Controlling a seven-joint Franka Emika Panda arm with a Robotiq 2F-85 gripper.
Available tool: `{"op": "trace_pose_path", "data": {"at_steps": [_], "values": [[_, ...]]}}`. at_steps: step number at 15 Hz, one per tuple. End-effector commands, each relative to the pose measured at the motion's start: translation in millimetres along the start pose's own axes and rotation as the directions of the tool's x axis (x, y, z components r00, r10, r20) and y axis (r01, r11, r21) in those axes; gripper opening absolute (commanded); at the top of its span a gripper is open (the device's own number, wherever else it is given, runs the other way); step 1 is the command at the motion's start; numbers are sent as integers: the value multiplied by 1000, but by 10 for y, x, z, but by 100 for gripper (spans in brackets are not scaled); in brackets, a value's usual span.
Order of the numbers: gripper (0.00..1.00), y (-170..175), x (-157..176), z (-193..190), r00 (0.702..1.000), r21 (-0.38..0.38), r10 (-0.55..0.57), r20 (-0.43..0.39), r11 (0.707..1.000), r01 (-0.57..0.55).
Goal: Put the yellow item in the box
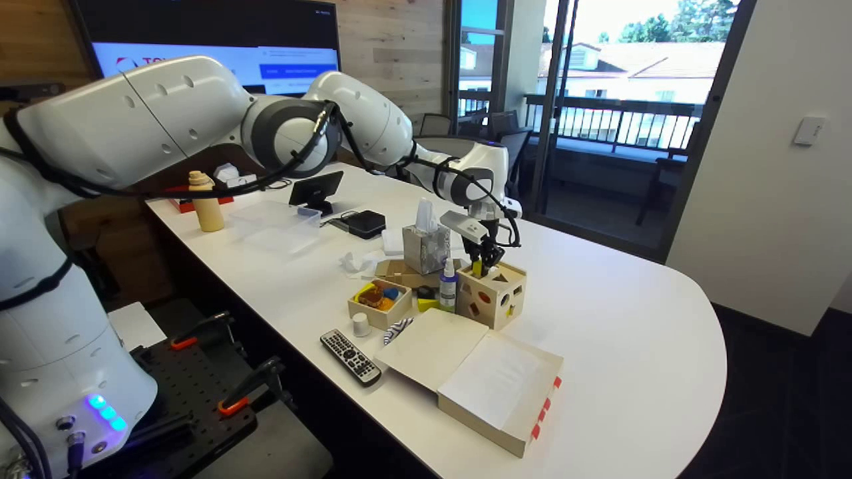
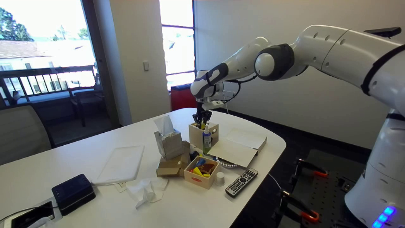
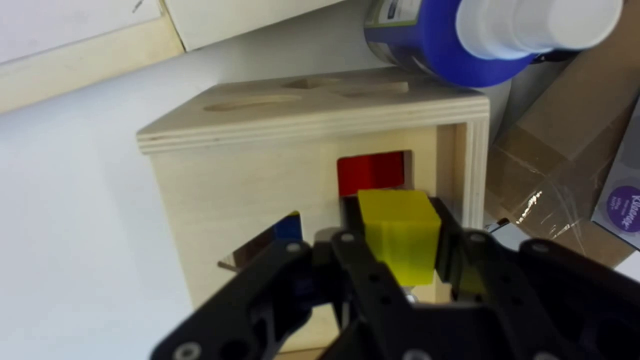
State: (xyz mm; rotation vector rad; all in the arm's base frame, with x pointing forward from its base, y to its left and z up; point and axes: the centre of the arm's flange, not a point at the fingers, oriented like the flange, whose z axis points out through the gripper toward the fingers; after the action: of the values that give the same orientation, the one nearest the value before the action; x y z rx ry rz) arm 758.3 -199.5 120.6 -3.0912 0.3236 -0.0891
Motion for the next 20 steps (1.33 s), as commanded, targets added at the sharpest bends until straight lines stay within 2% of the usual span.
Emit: {"op": "trace_pose_path", "data": {"at_steps": [1, 20], "values": [[9, 11, -24, 158, 998, -16, 32, 54, 999, -31], [9, -23, -57, 231, 992, -66, 42, 118, 997, -34]]}}
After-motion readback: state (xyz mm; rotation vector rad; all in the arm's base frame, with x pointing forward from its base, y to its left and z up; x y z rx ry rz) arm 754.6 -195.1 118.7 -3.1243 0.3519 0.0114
